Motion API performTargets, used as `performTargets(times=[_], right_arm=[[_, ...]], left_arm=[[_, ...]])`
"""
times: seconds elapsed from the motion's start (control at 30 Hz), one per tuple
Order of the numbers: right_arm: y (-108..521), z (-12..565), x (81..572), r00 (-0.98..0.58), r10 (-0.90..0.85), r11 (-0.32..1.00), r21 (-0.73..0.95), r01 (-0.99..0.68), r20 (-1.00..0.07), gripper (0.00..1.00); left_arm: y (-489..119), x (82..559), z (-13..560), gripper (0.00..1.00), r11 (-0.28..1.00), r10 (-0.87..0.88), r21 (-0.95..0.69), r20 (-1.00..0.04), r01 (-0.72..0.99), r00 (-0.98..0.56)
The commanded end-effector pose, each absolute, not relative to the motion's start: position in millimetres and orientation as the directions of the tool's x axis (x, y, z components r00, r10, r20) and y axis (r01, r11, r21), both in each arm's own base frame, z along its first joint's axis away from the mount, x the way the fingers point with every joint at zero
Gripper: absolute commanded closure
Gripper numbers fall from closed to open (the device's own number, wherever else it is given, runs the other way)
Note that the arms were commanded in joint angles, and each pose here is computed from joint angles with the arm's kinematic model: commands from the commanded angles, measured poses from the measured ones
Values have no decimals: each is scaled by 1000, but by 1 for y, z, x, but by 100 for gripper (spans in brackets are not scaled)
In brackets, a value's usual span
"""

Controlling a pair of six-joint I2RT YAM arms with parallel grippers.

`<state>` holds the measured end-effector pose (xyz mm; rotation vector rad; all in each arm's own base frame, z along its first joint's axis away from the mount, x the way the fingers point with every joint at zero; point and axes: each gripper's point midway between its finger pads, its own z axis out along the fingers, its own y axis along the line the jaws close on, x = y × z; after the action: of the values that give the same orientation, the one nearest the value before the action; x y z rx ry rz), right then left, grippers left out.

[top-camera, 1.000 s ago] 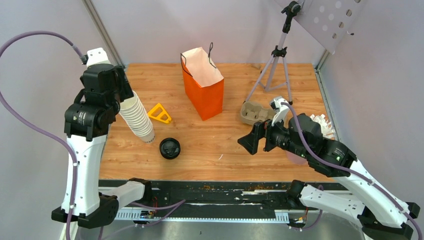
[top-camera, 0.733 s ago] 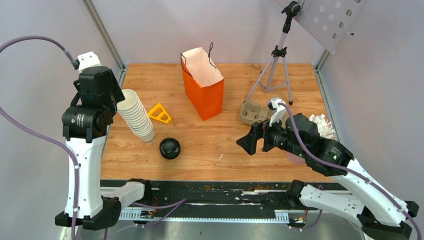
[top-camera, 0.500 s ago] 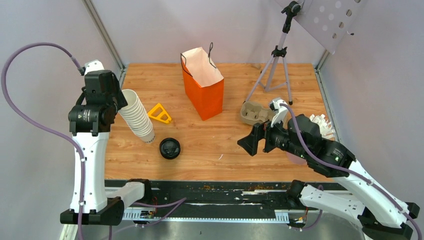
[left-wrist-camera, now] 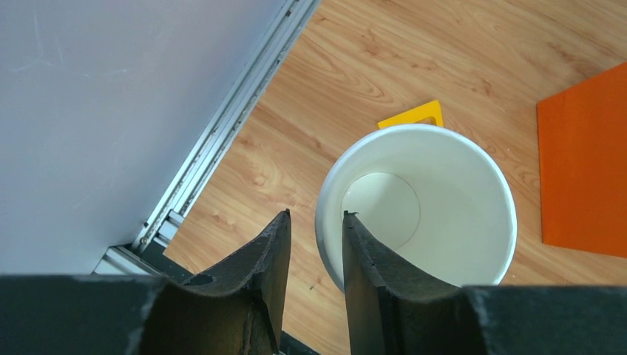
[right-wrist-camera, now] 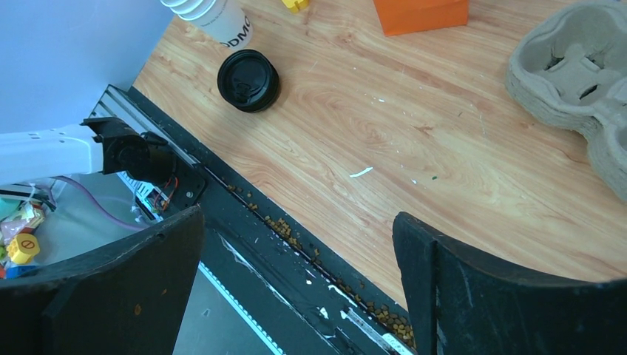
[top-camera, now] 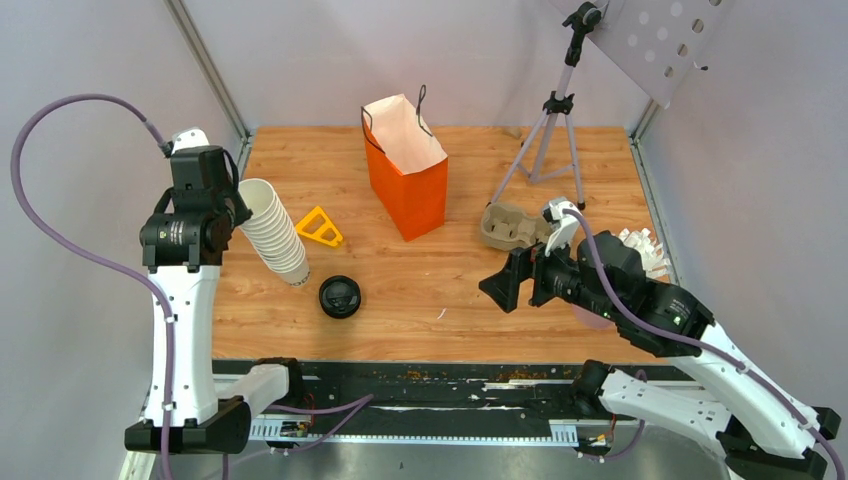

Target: Pack the takeout coffee

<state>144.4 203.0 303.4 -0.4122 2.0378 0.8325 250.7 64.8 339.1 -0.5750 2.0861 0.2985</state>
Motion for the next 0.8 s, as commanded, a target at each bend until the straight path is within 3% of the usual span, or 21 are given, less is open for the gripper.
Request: performTargets(times=[0.0, 0.27, 0.5, 0.77], right_arm=[[203, 308, 149, -560, 28, 734, 398, -551, -828, 2], [203, 310, 150, -555, 41, 735, 401, -546, -831, 2], [200, 311, 151, -550, 34, 744, 389, -543, -834, 3], [198, 309, 152, -555, 38, 755, 388, -528, -831, 3]], left_arm=[[63, 255, 348, 63, 869, -284, -44, -860, -492, -425], [59, 259, 358, 76, 881, -281, -67, -871, -469, -403], [62, 257, 357, 71, 874, -280, -60, -873, -482, -400], [63, 256, 357, 73, 875, -270, -48, -874, -482, -404]])
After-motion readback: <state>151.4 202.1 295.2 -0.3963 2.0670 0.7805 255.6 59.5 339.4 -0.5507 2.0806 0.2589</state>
